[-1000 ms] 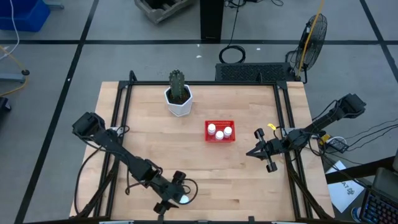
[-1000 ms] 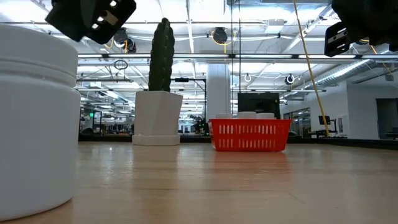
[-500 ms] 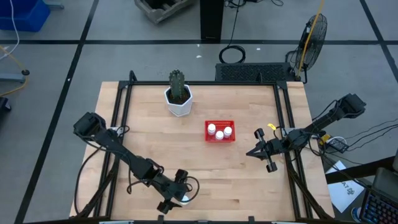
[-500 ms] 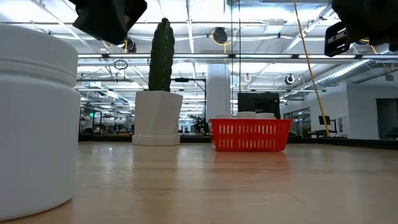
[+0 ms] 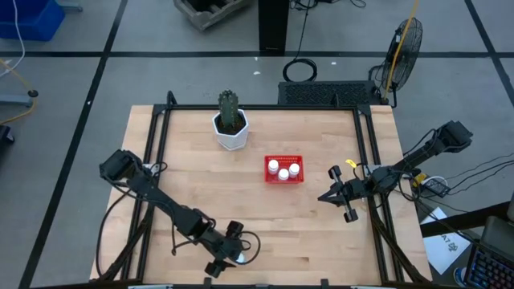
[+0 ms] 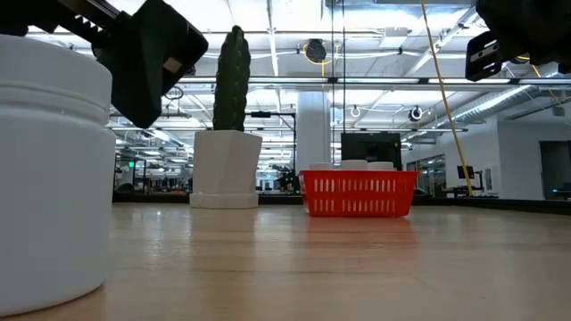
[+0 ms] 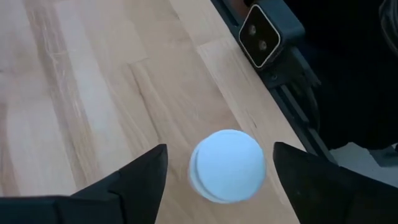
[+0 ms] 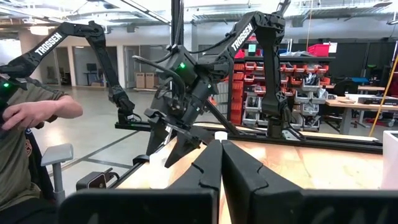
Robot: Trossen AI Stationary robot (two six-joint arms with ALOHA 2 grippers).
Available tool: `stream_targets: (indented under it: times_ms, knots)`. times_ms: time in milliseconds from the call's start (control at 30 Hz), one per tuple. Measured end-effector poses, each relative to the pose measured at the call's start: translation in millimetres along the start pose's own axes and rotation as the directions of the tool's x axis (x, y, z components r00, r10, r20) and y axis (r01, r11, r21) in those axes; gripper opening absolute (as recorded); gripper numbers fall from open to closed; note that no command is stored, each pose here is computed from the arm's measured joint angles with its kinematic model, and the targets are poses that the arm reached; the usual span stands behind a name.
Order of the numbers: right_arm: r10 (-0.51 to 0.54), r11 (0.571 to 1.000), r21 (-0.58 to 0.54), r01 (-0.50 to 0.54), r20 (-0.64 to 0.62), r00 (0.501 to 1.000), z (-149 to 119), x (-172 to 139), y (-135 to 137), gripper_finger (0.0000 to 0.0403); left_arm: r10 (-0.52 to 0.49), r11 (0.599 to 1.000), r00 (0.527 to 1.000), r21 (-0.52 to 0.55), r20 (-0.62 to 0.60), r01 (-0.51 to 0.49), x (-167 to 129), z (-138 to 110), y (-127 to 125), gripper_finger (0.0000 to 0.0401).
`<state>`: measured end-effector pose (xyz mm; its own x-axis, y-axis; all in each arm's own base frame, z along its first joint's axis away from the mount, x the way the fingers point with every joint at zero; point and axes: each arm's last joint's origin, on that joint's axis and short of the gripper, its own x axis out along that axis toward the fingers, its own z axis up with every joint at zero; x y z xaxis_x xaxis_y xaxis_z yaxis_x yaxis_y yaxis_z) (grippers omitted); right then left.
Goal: Pick and place pill bottles into a basket
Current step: Put the white pill bottle into the red bin
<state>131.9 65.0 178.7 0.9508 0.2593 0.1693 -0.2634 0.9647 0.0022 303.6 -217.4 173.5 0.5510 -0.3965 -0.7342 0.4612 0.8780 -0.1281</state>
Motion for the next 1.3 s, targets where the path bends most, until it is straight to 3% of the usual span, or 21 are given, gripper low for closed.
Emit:
stream_targets:
  times_ms: [467,833,1067,1200,1300]
  knots:
    - [0.0,1.0,0.0,0.0,0.0,1.0,0.1,0.0,0.0,0.0004,-0.02,1.0,1.0,-0.001,-0.003,0.02,2.8,0.1,5.2,0.0235]
    - [0.0,1.0,0.0,0.0,0.0,1.0,0.0,0.0,0.0,0.0004,-0.006,1.0,1.0,0.025,-0.005,0.006,5.1,1.1,19.1,0.0164]
    - [0.0,1.0,0.0,0.0,0.0,1.0,0.1,0.0,0.0,0.0004,0.045,0.998,0.999,0.048,-0.003,-0.045,-2.9,5.7,45.8,0.0175]
    - [0.0,1.0,0.0,0.0,0.0,1.0,0.0,0.0,0.0,0.0004,0.087,0.994,0.995,0.058,0.045,-0.089,-24.4,16.3,67.4,0.019]
    - [0.0,1.0,0.0,0.0,0.001,1.0,0.1,0.0,0.0,0.0004,0.127,0.988,0.985,0.071,0.117,-0.136,-48.6,27.4,85.2,0.0174]
